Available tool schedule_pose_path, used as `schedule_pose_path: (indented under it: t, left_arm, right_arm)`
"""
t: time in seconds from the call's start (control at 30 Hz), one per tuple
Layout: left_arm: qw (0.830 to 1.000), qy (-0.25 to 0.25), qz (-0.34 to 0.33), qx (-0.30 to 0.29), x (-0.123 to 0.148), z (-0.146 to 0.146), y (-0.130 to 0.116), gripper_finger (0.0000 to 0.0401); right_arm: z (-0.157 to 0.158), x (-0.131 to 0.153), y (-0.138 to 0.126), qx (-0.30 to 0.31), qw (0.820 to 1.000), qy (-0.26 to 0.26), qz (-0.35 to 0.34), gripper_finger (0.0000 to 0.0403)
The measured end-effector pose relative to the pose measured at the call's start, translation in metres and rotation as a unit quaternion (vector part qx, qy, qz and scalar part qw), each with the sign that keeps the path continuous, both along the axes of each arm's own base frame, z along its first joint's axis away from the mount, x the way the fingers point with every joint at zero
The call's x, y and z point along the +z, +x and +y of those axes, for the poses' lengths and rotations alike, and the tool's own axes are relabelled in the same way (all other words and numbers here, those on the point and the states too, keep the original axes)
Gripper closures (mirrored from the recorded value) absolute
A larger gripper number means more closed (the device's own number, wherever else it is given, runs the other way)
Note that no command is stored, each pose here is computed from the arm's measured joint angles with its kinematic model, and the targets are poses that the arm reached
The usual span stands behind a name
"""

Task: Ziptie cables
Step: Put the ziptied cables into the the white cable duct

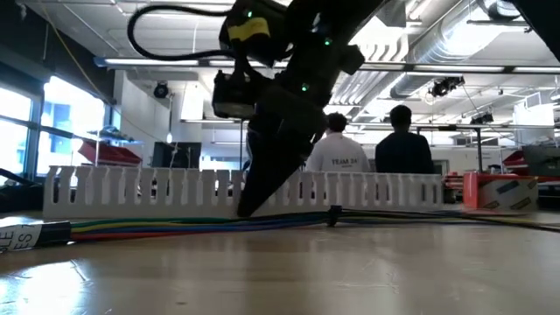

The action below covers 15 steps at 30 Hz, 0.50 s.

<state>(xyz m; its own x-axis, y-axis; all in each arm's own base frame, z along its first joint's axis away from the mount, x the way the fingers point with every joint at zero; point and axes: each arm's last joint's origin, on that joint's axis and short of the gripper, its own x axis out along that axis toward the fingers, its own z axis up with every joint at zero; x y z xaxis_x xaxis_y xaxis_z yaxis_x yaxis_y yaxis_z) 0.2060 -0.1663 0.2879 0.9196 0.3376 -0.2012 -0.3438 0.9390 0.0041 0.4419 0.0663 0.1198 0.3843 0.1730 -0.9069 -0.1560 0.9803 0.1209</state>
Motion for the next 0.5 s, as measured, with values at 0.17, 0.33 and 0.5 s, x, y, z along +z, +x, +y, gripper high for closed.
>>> schedule_pose_path:
  t: [0.17,0.33,0.5]
  left_arm:
    - [1.000,-0.003,0.009,0.005,-0.003,0.001,-0.001,0.0280]
    - [1.000,-0.006,0.015,-0.008,-0.004,0.001,-0.001,0.0280]
    - [0.999,-0.013,0.017,-0.026,0.001,-0.003,-0.002,0.0293]
  right_arm:
    - [0.021,-0.002,-0.005,-0.008,1.000,0.014,0.010,0.0403]
    - [0.026,0.005,-0.005,-0.016,0.999,-0.028,-0.017,0.0399]
    - [0.018,0.028,-0.006,0.020,0.998,-0.036,-0.048,0.0348]
